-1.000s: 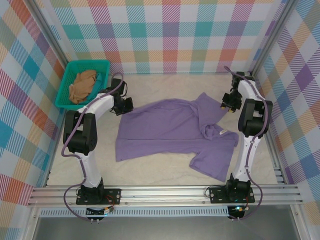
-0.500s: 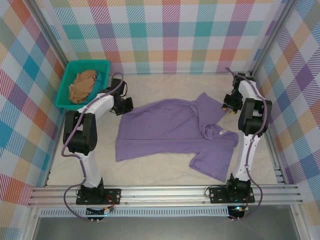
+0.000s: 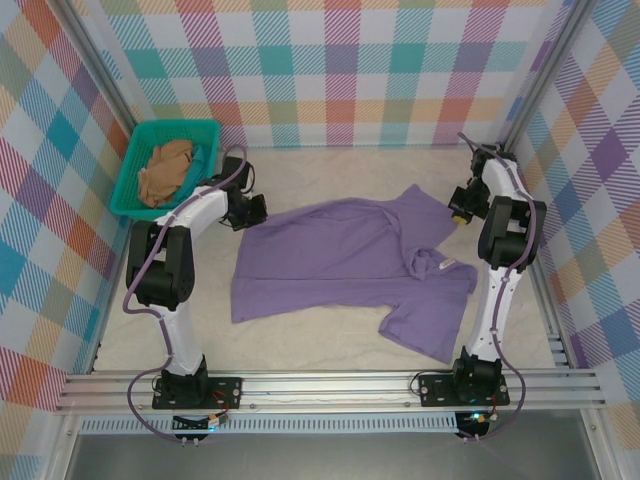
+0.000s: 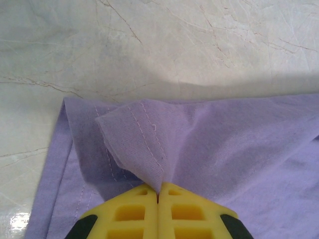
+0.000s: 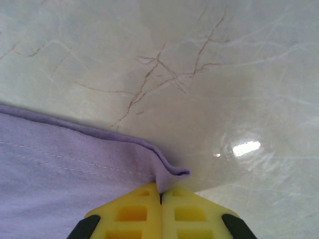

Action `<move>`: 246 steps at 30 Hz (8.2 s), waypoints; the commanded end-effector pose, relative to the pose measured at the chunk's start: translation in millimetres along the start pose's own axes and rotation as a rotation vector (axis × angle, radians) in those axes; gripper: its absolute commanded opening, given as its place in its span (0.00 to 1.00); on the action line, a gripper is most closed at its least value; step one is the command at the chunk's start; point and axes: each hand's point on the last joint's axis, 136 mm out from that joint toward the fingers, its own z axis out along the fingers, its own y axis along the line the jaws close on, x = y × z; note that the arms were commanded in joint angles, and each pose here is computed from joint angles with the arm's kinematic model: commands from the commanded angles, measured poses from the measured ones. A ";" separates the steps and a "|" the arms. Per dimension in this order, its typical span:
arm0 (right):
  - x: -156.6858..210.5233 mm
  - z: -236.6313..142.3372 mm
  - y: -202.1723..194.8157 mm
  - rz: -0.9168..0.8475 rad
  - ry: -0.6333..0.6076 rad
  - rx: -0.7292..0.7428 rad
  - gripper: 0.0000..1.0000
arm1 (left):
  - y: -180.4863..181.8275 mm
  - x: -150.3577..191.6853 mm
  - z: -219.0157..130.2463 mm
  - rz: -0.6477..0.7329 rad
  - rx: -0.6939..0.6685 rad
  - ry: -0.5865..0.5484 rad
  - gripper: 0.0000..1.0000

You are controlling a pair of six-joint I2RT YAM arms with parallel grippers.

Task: Fold and stack the t-shirts

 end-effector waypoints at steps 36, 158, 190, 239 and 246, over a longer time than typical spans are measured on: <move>419.3 -625.6 9.1 -0.571 -1.466 -0.846 0.00 | -41.3 127.3 -568.5 0.260 0.500 -1.067 0.00; 78.5 -68.6 102.7 -0.284 -0.411 -0.473 0.00 | 61.8 -120.5 17.9 -0.067 0.021 -0.483 0.18; 60.3 -79.5 132.0 -0.334 -0.197 -0.496 0.46 | -29.7 -120.0 -182.1 0.129 0.246 -0.655 1.00; -16.4 -11.9 196.2 -0.348 -0.067 -0.668 0.01 | -7.5 2.0 -193.9 0.108 0.098 -0.432 1.00; -8.0 -46.5 201.6 -0.366 -0.094 -0.711 0.00 | -6.7 3.4 -196.3 0.108 0.097 -0.437 1.00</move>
